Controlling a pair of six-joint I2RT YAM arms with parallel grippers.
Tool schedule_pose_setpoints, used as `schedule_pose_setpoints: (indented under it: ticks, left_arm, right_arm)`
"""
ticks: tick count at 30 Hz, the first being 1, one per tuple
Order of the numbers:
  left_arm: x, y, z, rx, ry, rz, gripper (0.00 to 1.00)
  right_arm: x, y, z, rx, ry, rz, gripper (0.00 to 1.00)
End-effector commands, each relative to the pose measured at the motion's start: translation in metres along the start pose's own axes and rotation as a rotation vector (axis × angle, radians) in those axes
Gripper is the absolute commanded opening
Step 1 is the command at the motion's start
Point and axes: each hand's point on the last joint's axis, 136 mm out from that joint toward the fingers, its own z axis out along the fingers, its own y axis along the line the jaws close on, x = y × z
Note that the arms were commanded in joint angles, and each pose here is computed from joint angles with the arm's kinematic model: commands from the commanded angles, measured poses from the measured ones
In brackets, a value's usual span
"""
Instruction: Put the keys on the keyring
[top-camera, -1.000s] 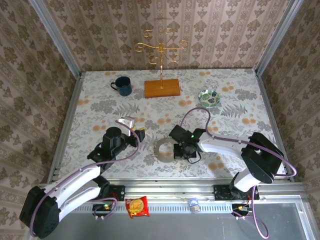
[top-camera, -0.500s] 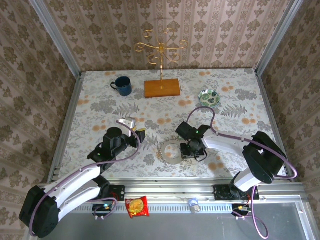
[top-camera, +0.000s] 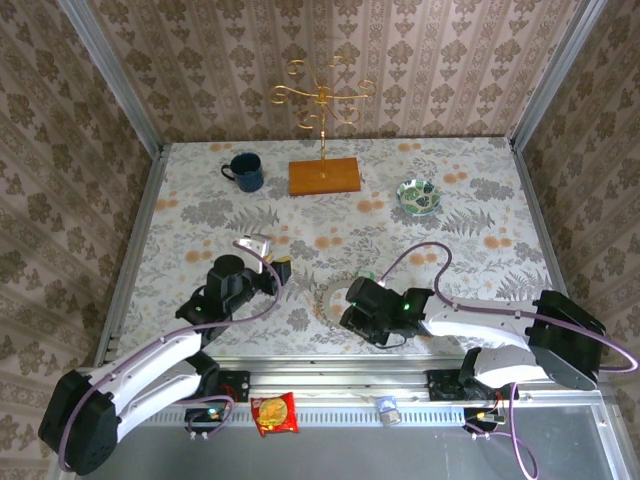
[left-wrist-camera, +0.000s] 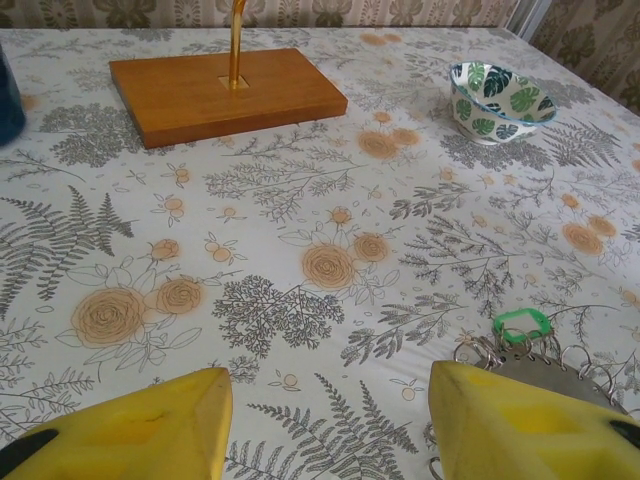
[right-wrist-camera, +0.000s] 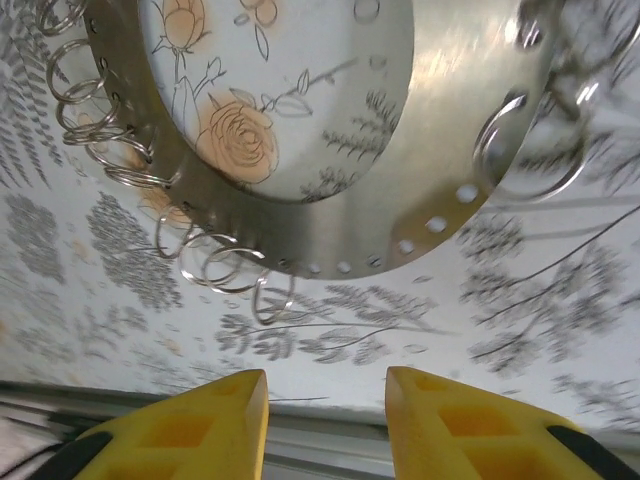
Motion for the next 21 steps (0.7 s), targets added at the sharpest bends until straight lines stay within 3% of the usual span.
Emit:
schedule_pose_setpoints:
  ticks: [1,13,21]
  left_arm:
    - [-0.001,0.002,-0.005,-0.01,-0.031,0.022,0.55]
    - [-0.002,0.005,-0.016,-0.027,-0.058,0.027,0.55]
    - [-0.003,0.006,-0.018,-0.031,-0.061,0.033,0.56]
  right_arm:
    - [-0.002,0.029,0.005,-0.112,-0.039,0.241,0.38]
    - [0.008,0.017,0.041,-0.068,-0.02,0.329,0.35]
    - [0.006,0.008,0.046,-0.023,-0.042,0.332,0.21]
